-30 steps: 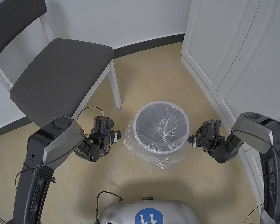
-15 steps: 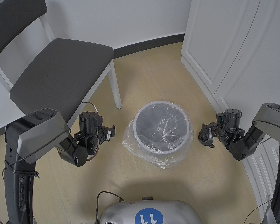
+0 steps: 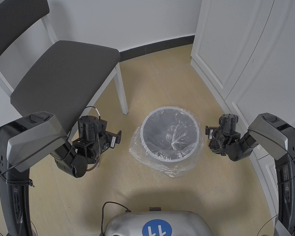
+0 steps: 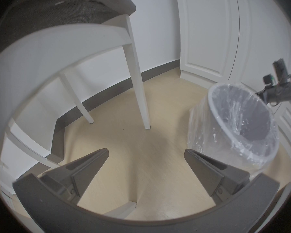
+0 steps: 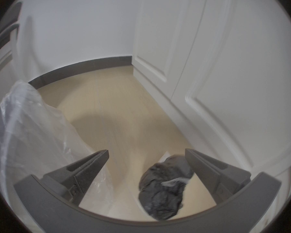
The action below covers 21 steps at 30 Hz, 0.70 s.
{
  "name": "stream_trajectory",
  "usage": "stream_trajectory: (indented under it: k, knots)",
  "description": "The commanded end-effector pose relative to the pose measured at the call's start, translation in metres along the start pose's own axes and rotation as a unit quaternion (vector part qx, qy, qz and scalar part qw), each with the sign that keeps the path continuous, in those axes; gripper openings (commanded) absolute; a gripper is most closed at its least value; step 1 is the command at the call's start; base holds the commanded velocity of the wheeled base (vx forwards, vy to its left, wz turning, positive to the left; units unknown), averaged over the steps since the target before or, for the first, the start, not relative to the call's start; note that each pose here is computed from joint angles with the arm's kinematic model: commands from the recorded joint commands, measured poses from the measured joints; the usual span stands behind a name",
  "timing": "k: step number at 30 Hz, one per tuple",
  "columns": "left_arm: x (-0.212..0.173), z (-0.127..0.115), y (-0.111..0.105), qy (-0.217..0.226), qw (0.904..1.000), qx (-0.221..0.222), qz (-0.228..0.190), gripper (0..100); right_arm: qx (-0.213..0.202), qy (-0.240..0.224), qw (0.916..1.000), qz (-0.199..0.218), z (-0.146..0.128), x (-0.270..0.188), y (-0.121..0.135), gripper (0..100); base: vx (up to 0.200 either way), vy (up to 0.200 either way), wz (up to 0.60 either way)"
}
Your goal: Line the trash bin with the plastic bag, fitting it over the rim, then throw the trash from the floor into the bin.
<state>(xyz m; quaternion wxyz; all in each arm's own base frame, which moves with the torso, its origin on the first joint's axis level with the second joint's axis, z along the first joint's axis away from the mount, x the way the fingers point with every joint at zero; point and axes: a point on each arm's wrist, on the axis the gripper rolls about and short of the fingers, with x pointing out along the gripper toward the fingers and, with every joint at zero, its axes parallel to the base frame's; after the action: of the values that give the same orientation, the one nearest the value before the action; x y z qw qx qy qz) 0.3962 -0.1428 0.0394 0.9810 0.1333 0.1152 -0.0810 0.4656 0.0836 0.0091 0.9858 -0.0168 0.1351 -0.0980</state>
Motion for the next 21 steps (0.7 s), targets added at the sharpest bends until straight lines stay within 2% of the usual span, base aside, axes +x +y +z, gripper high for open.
stream_trajectory:
  k: [1, 5, 11, 18, 21]
  knots:
    - [-0.037, 0.023, 0.000, -0.027, 0.9991, -0.001, -0.034, 100, 0.071, 0.058, 0.9958, 0.005, -0.031, 0.030, 0.023, 100, 0.000, 0.000, 0.00]
    - [-0.057, 0.027, -0.003, -0.029, 0.9976, 0.003, -0.063, 100, 0.108, 0.095, 0.9891, 0.032, -0.043, 0.036, 0.028, 100, 0.000, 0.000, 0.00]
    - [-0.070, 0.019, -0.012, -0.028, 0.9945, 0.010, -0.101, 100, 0.119, 0.111, 0.9852, 0.054, -0.050, 0.031, 0.036, 100, 0.000, 0.000, 0.00]
    - [-0.061, -0.008, -0.023, 0.011, 0.9890, 0.018, -0.146, 100, 0.111, 0.123, 0.9845, 0.058, -0.059, 0.026, 0.040, 100, 0.000, 0.000, 0.00]
    - [-0.062, -0.026, -0.038, 0.034, 0.9825, 0.026, -0.181, 100, 0.108, 0.126, 0.9844, 0.059, -0.061, 0.024, 0.041, 100, 0.000, 0.000, 0.00]
